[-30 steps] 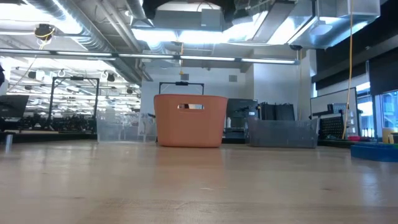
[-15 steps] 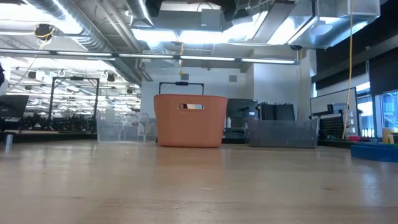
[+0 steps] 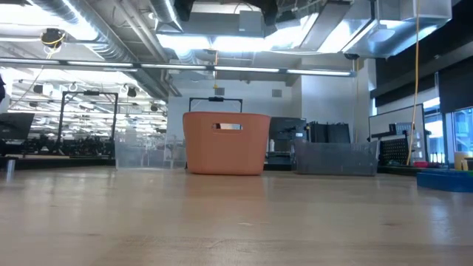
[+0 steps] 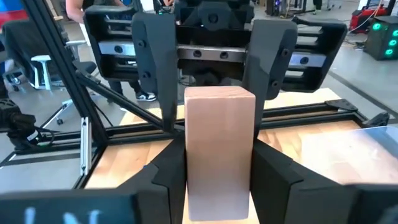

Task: Sort & place blocks by color
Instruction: Put the top right brown block into the transparent bin

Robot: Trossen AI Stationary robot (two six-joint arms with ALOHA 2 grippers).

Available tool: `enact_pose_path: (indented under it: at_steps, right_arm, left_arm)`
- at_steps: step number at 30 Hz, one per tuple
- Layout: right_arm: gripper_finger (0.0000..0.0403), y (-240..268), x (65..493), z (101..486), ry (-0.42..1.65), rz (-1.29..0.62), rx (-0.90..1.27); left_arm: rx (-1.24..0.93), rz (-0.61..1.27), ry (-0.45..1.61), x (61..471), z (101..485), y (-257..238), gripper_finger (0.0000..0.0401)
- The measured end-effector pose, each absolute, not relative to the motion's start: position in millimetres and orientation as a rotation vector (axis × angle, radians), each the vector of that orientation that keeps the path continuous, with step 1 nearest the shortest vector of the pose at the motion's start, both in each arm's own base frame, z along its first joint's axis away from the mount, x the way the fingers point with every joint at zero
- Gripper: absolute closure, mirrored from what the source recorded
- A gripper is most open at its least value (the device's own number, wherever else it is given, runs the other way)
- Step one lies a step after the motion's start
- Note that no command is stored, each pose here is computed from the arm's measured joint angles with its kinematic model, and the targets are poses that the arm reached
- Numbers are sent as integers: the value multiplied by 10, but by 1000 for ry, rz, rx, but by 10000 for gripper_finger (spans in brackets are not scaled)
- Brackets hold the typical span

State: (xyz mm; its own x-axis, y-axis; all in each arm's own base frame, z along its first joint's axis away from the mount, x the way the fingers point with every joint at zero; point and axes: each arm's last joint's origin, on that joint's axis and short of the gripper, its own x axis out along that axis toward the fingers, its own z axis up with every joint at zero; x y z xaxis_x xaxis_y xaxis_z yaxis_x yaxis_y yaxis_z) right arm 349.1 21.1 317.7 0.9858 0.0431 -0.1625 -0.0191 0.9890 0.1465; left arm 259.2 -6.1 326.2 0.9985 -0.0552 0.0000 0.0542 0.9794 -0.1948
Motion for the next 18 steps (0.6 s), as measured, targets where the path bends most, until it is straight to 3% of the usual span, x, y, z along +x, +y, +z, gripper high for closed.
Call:
enact_pose_path:
  at_steps: [6, 13, 18]
  right_arm:
    - [274, 215, 3489, 3170, 175, 36, 152]
    - [272, 215, 3489, 3168, 178, 35, 181]
    - [168, 217, 3486, 3174, 178, 43, 228]
  left_arm:
    - [-188, -44, 7, 2608, 3248, -74, 280]
    - [-180, -48, 9, 2605, 3247, -75, 281]
    - [-170, -58, 27, 2549, 3266, -81, 281]
